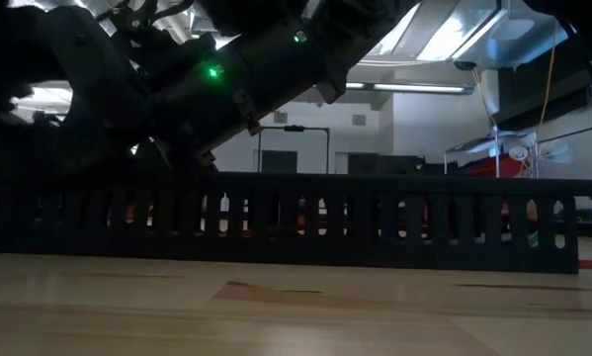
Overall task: Ziptie cables
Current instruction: Insert the black cover of the black cable duct
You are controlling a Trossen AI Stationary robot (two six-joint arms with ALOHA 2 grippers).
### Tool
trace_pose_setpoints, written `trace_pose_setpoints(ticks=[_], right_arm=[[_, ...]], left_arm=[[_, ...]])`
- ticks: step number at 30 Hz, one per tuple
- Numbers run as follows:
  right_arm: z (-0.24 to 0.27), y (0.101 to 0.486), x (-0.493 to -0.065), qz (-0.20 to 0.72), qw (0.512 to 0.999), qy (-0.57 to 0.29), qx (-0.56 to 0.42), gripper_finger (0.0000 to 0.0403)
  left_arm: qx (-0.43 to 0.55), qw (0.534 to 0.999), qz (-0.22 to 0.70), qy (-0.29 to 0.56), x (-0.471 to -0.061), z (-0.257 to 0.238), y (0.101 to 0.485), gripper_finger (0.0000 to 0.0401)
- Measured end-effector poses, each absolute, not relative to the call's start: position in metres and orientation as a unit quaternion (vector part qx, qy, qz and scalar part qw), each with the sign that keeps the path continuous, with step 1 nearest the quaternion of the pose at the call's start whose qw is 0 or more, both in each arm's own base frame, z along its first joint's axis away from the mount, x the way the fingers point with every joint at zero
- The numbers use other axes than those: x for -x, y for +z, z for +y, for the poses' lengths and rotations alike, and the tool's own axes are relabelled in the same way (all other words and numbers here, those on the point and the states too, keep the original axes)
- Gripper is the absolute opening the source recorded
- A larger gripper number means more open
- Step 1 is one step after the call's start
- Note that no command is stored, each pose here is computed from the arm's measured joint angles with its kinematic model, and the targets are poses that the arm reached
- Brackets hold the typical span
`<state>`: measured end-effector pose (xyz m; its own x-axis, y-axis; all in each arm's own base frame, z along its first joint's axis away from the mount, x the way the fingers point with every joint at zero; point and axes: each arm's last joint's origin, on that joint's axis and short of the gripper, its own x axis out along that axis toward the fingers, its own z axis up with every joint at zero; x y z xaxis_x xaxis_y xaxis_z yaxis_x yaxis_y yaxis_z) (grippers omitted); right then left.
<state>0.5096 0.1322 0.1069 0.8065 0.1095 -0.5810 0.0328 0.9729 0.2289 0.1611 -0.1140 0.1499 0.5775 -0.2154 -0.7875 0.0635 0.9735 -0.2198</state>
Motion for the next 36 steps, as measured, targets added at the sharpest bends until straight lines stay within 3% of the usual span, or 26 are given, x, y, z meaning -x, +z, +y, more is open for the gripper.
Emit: trace_pose_setpoints(ticks=[10, 19, 36], right_arm=[[0.133, 0.107, -0.509, 0.313, 0.943, 0.022, -0.115, 0.0230], [0.134, 0.108, -0.511, 0.294, 0.948, 0.028, -0.120, 0.0230], [0.132, 0.109, -0.513, 0.271, 0.955, 0.020, -0.122, 0.0230]], left_arm=[[0.076, 0.902, 0.421, -0.066, -0.141, -0.118, 0.129, 0.0286], [0.075, 0.914, 0.392, -0.066, -0.141, -0.115, 0.117, 0.0224], [0.067, 0.928, 0.359, -0.079, -0.156, -0.122, 0.117, 0.0234]])
